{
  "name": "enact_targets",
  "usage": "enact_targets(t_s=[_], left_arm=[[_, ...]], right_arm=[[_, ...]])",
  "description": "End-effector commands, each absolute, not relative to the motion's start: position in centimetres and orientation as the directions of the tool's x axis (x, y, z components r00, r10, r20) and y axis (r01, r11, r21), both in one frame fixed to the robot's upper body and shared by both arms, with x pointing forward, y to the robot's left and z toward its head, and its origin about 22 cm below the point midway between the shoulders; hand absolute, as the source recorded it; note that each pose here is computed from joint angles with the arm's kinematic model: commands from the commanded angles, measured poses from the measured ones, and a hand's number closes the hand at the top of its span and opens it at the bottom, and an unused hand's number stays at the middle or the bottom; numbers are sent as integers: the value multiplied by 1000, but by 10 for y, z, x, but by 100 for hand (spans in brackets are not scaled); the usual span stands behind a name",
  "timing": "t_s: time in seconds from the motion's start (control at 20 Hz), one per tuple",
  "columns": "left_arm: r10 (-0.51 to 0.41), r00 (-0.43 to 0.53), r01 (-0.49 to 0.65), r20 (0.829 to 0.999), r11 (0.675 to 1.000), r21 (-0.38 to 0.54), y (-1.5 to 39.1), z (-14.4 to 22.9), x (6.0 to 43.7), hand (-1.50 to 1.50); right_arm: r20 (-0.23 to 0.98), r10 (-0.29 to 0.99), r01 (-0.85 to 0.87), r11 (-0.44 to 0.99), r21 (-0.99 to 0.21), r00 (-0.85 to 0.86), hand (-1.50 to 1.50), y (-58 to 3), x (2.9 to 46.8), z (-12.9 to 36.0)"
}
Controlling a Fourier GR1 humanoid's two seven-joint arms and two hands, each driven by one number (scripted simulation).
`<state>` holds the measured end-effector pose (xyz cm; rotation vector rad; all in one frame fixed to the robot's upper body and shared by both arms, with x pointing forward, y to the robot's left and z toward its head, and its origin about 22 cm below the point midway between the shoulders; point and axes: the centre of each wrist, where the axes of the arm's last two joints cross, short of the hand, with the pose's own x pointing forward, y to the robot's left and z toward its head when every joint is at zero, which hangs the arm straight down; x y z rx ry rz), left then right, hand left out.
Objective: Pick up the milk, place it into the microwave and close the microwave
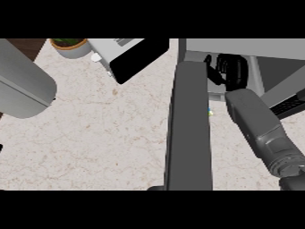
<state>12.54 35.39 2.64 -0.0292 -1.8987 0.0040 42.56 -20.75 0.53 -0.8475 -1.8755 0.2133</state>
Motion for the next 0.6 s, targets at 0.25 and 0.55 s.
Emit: enact_targets(t_s=[0.25, 0.55], left_arm=[[29, -317, 47, 948, 999, -15, 352, 26, 135, -150], [33, -308, 37, 951, 999, -23, 352, 25, 149, -150]], right_arm=[[712, 685, 489, 679, -548, -153, 150, -239, 418, -4], [680, 724, 508, 632, -585, -116, 150, -253, 419, 2]])
